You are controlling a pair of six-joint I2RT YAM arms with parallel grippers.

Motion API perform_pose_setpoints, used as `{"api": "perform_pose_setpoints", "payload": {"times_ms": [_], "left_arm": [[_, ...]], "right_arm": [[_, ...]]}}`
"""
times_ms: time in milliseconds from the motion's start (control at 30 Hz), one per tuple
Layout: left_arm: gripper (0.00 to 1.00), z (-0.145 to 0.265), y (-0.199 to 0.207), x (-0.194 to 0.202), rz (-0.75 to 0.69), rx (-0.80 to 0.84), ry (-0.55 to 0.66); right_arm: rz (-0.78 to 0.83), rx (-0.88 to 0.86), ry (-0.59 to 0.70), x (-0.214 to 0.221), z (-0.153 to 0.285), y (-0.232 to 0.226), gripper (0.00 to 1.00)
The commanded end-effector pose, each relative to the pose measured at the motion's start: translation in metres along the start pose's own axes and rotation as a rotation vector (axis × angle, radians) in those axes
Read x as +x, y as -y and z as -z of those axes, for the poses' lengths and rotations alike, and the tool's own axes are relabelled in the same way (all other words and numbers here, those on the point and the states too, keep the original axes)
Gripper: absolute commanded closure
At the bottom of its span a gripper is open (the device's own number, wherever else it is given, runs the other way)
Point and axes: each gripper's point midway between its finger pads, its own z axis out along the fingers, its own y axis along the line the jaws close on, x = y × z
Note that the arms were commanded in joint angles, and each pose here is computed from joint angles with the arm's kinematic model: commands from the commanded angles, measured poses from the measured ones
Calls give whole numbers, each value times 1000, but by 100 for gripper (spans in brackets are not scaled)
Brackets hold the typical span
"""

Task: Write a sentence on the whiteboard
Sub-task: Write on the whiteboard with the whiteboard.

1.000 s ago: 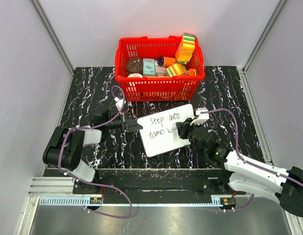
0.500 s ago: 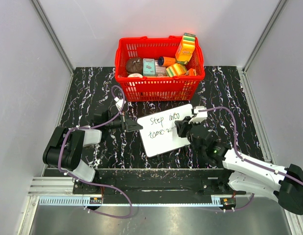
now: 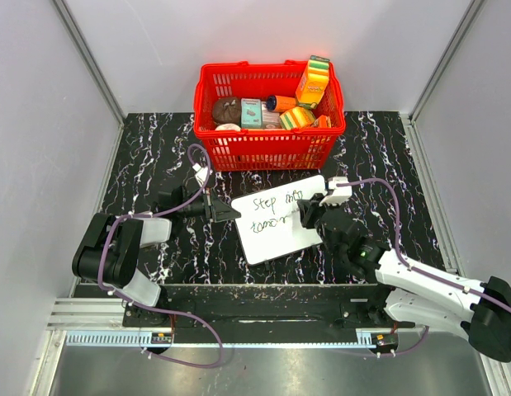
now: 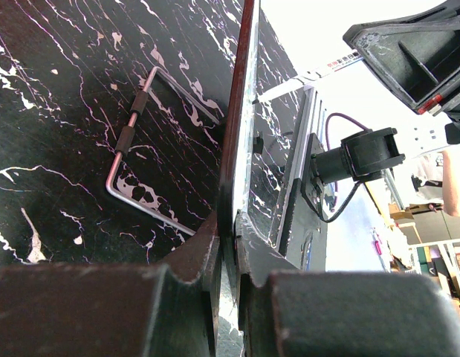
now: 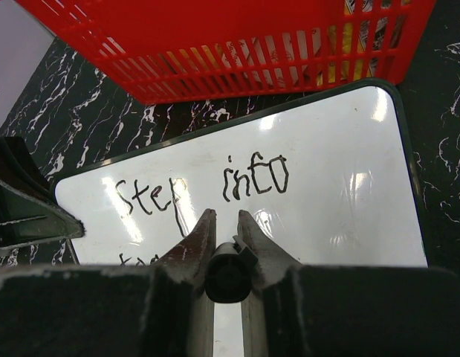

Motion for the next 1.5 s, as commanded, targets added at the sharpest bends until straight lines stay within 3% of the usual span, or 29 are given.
{"api": "perform_pose_setpoints", "payload": {"times_ms": [0,467,933,1467], "left_arm": [[100,-6,-6,1,-79,-9,-7],[100,-6,-6,1,-80,-9,-6],[100,-6,-6,1,-80,-9,-6],[100,-6,-6,1,-82,-8,-7]], "right_arm": [[-20,18,77,-28,-3,-3,100],[-32,9,22,-6,4,6,100],[-87,-10,110,-39,12,0,100],[-58,46,65,-18,0,12,100]]}}
